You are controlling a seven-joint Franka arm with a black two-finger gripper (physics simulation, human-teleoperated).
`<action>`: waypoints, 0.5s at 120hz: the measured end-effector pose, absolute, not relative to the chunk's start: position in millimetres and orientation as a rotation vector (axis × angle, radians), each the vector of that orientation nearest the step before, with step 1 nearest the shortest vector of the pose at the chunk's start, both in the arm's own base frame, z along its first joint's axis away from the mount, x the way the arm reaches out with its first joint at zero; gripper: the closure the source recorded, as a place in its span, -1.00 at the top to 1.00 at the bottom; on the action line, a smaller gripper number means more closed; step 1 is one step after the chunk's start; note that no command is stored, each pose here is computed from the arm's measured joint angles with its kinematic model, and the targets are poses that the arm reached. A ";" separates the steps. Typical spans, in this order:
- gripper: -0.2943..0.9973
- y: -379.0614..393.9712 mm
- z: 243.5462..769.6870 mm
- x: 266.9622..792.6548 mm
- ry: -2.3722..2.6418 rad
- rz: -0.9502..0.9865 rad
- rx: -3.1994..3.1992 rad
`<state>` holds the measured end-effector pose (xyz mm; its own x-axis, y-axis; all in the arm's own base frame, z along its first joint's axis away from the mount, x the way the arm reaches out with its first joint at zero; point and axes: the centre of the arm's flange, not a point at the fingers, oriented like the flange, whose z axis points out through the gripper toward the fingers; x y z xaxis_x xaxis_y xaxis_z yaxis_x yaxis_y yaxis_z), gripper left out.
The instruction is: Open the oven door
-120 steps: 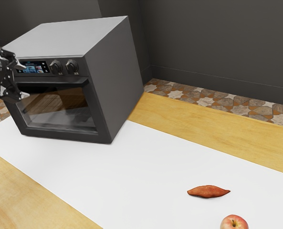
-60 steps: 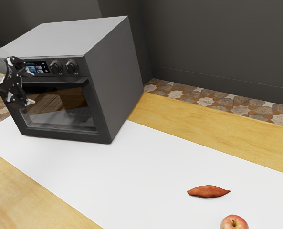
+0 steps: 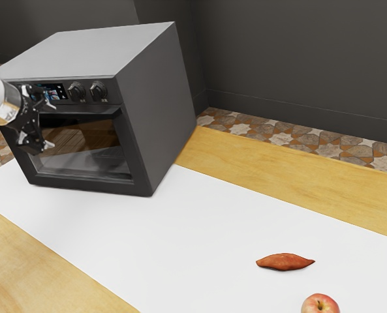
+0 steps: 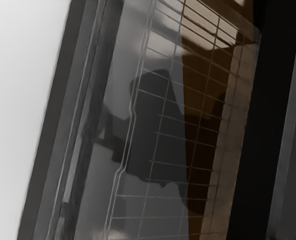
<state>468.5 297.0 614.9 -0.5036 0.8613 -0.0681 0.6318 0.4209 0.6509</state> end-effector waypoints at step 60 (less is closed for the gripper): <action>0.54 203.9 583.1 286.5 2.281 0.851 1.230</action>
